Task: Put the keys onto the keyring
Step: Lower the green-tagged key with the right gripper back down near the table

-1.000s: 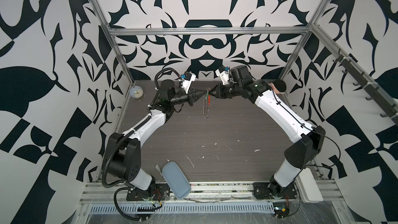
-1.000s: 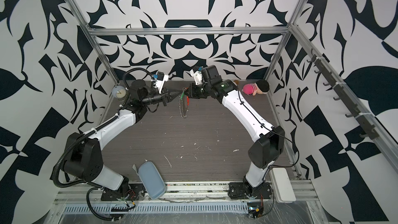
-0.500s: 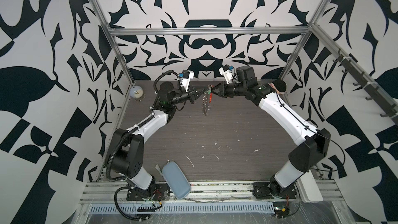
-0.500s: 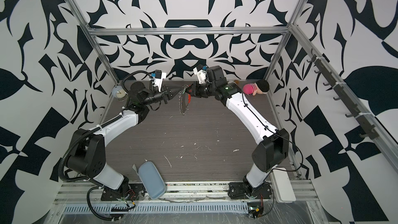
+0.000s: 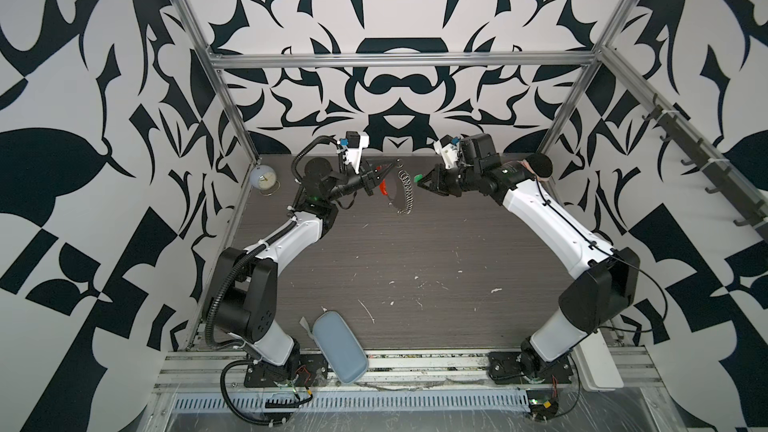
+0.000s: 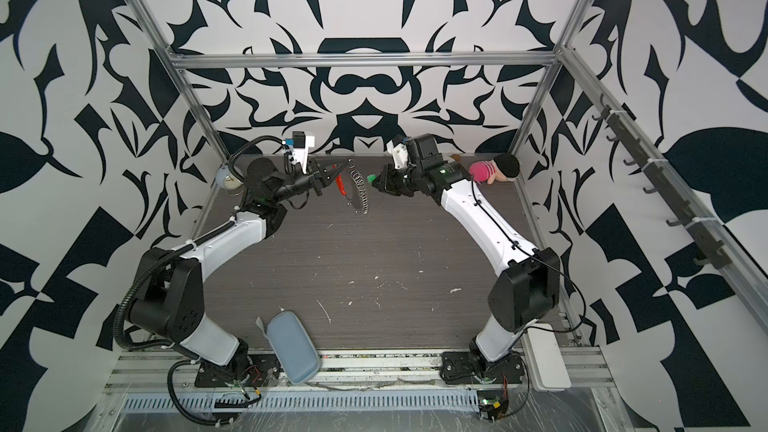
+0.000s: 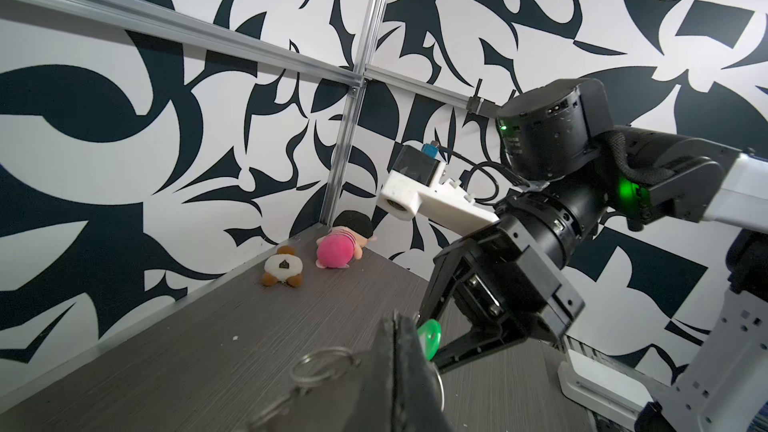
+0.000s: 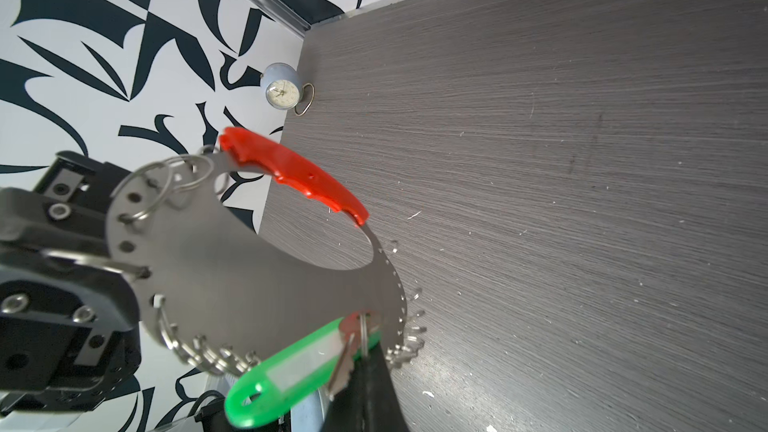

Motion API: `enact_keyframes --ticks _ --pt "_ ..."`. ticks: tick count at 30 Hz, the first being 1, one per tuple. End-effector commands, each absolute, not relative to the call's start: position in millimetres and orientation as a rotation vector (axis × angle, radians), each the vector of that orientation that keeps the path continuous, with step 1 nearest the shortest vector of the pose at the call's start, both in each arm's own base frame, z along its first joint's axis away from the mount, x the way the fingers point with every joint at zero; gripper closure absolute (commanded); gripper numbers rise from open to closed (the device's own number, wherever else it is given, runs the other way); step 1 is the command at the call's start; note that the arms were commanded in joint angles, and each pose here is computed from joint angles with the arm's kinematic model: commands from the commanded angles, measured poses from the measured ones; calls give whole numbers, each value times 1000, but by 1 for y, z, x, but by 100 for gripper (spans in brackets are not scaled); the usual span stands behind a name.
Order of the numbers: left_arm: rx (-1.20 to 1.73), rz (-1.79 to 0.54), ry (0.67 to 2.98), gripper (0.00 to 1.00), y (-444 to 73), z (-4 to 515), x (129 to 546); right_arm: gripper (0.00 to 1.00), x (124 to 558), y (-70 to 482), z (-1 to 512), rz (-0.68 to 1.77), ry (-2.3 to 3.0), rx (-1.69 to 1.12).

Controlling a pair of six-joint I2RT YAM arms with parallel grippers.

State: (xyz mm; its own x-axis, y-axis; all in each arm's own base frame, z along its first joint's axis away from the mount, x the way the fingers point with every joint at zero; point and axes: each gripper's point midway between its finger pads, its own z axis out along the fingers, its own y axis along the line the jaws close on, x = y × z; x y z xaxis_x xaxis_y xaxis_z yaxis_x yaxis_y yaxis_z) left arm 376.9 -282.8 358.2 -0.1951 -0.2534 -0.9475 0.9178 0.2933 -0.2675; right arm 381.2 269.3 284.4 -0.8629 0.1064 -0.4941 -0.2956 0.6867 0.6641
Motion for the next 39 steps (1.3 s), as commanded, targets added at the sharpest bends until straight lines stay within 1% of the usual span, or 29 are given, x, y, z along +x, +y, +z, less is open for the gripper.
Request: enact_keyframes --ticks 1,5,8,10,13,15,18,22,26,33,39 --pt "713 -1206 1244 100 -279 385 366 100 384 273 305 1063 2315 -208" --pt "720 -1215 1257 100 -281 380 367 100 388 267 311 954 2274 -294" --pt "730 -1214 1293 100 -283 371 371 100 393 254 301 792 2276 -350" --pt "740 -1200 1334 100 -284 359 374 100 398 236 280 626 2330 -337" --pt "758 -1170 1410 100 -285 336 375 100 397 202 235 366 2456 -301" --pt "765 -1159 1442 100 -283 324 372 100 387 183 200 234 2547 -284" --pt "786 -1149 1486 100 -284 309 366 100 365 161 156 106 2667 -284" --pt "822 -1136 1533 100 -287 294 357 100 336 149 119 63 2787 -314" --pt "815 -1151 1539 100 -290 291 356 100 326 151 89 63 2883 -349" --pt "803 -1166 1548 100 -292 288 352 100 350 159 58 19 2898 -431" --pt "796 -1172 1557 100 -291 287 350 100 367 171 44 40 2907 -459"
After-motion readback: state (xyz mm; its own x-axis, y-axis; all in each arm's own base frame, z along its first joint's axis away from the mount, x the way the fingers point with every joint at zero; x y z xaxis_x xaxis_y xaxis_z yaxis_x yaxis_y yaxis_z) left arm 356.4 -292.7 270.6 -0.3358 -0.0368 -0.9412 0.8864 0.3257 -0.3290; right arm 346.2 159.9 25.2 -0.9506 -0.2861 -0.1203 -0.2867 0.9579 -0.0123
